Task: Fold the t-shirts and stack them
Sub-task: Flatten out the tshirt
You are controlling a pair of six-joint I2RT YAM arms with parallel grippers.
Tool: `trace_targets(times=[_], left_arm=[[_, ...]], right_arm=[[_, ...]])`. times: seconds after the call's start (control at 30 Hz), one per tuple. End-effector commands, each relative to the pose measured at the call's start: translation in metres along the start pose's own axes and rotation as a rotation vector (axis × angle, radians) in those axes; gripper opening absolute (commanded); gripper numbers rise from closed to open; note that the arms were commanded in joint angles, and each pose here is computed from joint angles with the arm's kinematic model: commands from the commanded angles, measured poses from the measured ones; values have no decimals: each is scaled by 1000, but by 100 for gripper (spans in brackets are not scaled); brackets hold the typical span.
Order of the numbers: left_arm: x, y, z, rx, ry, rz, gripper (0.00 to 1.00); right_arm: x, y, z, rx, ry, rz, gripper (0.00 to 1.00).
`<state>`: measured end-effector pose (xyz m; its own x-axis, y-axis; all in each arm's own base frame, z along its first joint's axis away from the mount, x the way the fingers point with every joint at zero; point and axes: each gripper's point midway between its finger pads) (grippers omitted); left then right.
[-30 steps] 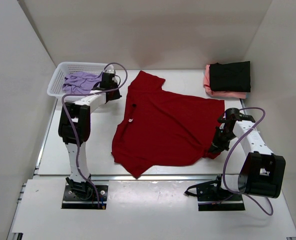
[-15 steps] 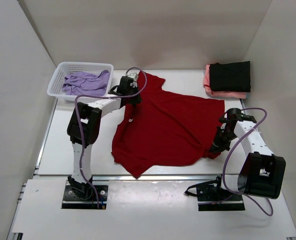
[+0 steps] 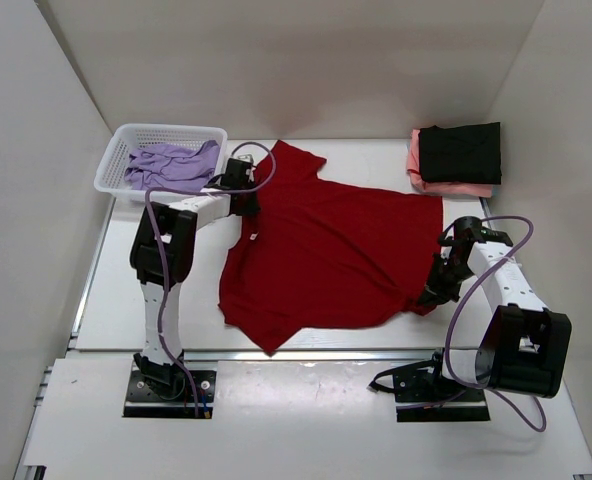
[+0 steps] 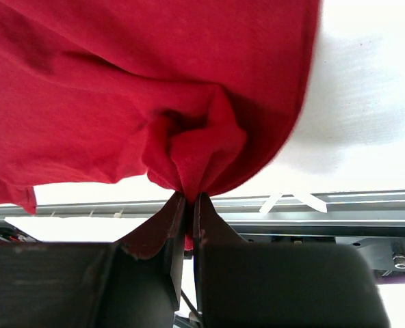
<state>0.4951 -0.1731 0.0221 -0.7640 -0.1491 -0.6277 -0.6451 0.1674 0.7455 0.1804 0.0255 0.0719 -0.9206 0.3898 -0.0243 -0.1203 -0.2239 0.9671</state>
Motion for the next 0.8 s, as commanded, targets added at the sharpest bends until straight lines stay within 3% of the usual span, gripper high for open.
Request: trace_targets(times=[0.0,0.17,0.37,0.6,0.77], left_arm=[[-22,20,22,-65,46,-45,17],[-22,27,44,-120,71,-19,21],[-30,39,44,20,236,-69,22],[-36,44,42,68,258,-68,24],[-41,47,60,-1,262,-70,27]], right_arm=[[-3,3,1,-10,11,-27,0],[-5,3,3,-15,19,-26,0],[-2,-4,-5,33,7,0,0],[-5,-9,-26,155,-13,36,1],[1,-8,-33,155,-42,31,0]])
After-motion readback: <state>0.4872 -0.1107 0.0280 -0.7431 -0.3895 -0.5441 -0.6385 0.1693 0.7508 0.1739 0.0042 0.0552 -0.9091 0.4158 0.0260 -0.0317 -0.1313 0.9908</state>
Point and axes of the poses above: each gripper's point midway between its finger pads, its own y axis back along the fingers, its own z axis along the line the jaws close on, x = y × z, and after that the axes turned 2 degrees about y, right-handed
